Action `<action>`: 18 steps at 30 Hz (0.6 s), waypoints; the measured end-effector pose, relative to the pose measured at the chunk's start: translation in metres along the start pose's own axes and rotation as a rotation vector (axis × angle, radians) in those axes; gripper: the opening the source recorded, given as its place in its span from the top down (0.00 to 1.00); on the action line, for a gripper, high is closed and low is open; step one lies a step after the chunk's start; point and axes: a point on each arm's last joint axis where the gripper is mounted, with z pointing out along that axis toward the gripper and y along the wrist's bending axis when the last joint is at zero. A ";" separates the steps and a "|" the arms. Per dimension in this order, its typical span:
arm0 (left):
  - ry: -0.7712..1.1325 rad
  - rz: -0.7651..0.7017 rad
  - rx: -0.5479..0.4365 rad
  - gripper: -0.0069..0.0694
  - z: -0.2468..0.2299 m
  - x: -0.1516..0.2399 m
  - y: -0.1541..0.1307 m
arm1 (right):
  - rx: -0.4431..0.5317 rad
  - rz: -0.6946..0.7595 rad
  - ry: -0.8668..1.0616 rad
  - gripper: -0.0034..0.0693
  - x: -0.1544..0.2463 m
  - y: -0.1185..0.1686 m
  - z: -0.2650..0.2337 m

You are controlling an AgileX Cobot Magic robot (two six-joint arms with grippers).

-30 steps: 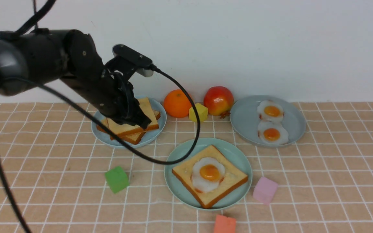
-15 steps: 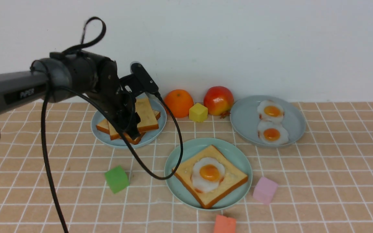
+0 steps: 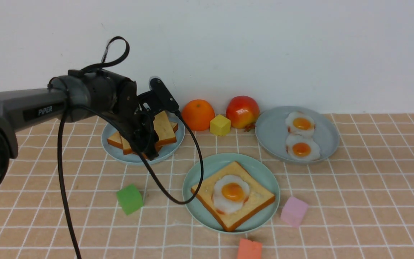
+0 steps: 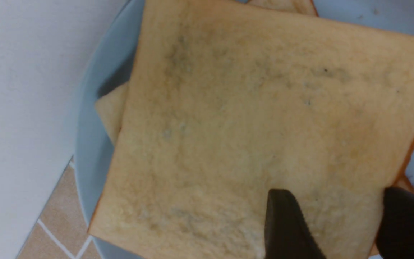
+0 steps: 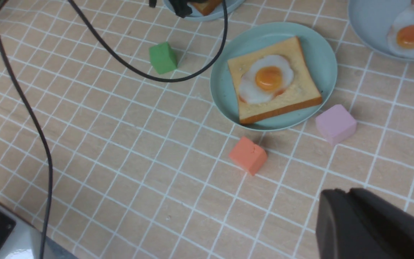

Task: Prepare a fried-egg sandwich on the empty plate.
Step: Use the left arm to grab a slice of bread

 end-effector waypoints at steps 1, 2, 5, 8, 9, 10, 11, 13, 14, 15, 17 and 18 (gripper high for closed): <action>0.002 0.000 0.002 0.48 0.001 0.000 0.000 | -0.003 0.002 -0.001 0.87 0.000 0.000 0.000; 0.005 0.000 0.004 0.52 0.001 0.000 0.000 | -0.005 0.003 -0.001 0.87 0.000 0.000 0.000; 0.011 0.000 0.009 0.64 0.001 0.001 -0.001 | -0.015 0.007 0.000 0.87 0.000 0.001 0.000; 0.010 0.001 0.009 0.86 0.001 0.000 -0.001 | -0.024 0.010 0.011 0.87 0.001 0.002 0.000; 0.010 0.001 0.009 0.89 0.001 0.000 -0.001 | -0.028 0.011 0.019 0.87 0.002 0.003 0.000; 0.007 0.002 0.007 0.90 -0.001 -0.002 -0.001 | -0.034 0.013 0.021 0.87 0.002 0.003 0.000; 0.004 0.004 0.005 0.90 -0.004 -0.003 -0.001 | -0.040 0.014 0.023 0.86 0.002 0.004 0.000; 0.007 0.011 0.006 0.90 -0.013 -0.005 -0.001 | -0.051 0.007 0.025 0.86 0.002 0.005 0.000; 0.008 0.012 0.008 0.90 -0.020 -0.008 -0.002 | -0.056 -0.003 0.028 0.86 0.003 0.005 0.000; 0.007 0.009 0.008 0.90 -0.021 -0.009 -0.002 | -0.056 -0.008 0.029 0.86 0.003 0.005 0.000; -0.016 -0.026 -0.004 0.90 -0.048 -0.019 -0.002 | -0.061 -0.025 0.025 0.86 0.004 0.006 -0.002; -0.030 -0.059 -0.008 0.90 -0.062 -0.025 -0.003 | -0.061 -0.030 0.021 0.85 0.004 0.007 -0.003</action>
